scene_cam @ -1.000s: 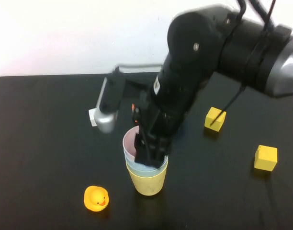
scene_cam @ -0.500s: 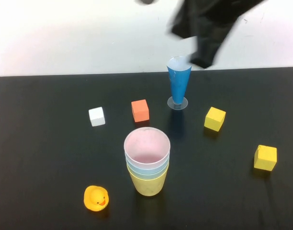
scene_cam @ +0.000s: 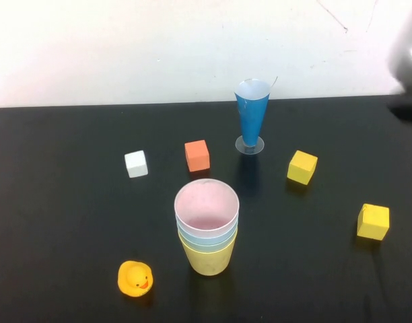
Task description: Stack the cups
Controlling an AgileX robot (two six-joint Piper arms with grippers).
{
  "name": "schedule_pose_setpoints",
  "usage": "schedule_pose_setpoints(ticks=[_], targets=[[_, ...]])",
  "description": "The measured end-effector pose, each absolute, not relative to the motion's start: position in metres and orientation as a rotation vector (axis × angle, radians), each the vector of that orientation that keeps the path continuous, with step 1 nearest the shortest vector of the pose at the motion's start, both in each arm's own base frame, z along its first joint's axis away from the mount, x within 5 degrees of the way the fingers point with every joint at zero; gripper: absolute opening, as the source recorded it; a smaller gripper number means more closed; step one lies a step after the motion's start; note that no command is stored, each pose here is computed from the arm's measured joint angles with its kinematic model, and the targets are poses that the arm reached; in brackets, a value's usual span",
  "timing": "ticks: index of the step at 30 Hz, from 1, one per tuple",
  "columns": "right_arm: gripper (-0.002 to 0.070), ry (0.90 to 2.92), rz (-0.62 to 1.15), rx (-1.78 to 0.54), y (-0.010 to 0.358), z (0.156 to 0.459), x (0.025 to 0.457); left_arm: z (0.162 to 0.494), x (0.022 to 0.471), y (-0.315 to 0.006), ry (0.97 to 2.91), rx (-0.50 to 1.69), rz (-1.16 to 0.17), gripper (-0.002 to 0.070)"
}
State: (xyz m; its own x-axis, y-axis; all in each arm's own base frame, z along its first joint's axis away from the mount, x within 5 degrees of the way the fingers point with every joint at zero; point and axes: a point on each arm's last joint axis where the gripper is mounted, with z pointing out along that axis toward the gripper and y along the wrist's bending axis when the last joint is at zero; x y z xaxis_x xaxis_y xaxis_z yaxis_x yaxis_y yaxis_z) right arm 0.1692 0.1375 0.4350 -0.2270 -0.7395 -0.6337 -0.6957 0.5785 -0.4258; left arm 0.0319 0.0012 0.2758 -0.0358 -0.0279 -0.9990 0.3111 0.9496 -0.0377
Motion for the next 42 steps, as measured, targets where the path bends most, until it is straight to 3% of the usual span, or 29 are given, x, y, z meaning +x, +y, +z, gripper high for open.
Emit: schedule_pose_setpoints(ticks=[12, 20, 35, 42], targets=[[0.0006, 1.901, 0.068, -1.086, 0.073, 0.316, 0.095, 0.261, 0.037, -0.008, 1.577, 0.231, -0.360, 0.0006], [0.0006, 1.927, 0.203, -1.040, 0.048, 0.260, 0.060, 0.261, 0.037, -0.009, 1.582, 0.219, -0.389, 0.0006], [-0.0001, 1.955, 0.229, -1.039, 0.045, 0.243, 0.054, 0.259, 0.037, -0.009, 1.581, 0.222, -0.386, 0.0006], [-0.0001, 1.954, 0.230, -1.039, 0.045, 0.243, 0.054, 0.229, 0.046, -0.009, 1.666, 0.183, -0.283, 0.0006]])
